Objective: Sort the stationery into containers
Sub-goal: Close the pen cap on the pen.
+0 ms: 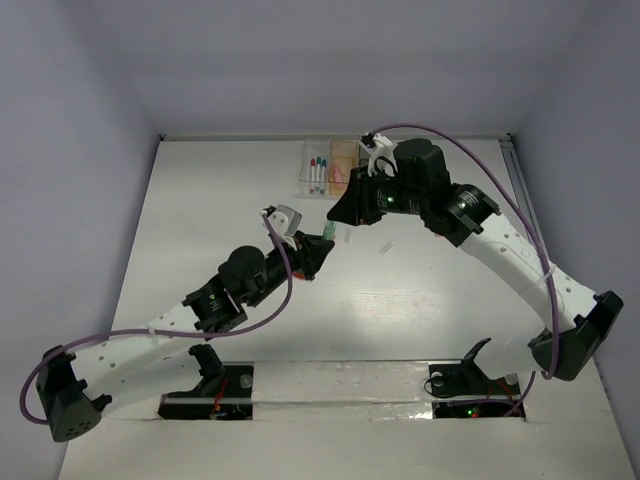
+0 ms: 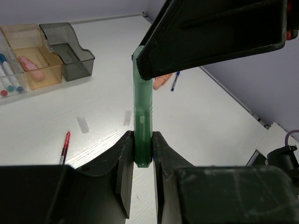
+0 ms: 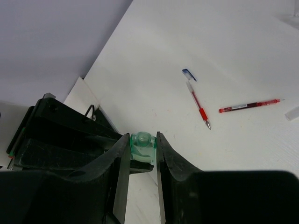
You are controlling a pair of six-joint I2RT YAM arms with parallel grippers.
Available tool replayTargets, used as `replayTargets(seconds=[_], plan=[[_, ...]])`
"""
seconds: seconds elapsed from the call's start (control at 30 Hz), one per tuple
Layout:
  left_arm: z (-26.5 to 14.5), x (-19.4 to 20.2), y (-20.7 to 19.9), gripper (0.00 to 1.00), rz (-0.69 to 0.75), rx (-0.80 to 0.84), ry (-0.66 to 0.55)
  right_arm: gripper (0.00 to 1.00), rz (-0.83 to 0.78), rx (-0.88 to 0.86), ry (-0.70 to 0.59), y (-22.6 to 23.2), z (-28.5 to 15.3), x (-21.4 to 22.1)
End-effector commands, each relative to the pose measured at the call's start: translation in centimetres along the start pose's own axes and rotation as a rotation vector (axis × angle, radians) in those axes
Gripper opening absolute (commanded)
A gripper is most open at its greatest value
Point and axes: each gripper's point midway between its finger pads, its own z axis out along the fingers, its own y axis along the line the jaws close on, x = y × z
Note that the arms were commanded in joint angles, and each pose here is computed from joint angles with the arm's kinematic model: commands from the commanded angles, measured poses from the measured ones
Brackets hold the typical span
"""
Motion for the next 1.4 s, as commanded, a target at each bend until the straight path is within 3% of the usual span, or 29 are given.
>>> replayTargets(seconds=[0.0, 1.1, 1.37], plan=[[-0.2, -10.1, -2.3, 0.00, -0.046, 0.037, -0.278, 0.00, 0.021, 0.023, 0.085, -0.6, 0.7, 3.6], [1.6, -21.4, -3.0, 0.00, -0.006, 0.078, -0.435, 0.00, 0.213, -0.001, 0.358, -4.1, 3.2, 23.0], [2.6, -22.1, -2.3, 0.00, -0.031, 0.074, -0.437, 0.00, 0.187, 0.006, 0.355, -3.6, 3.8, 23.6]])
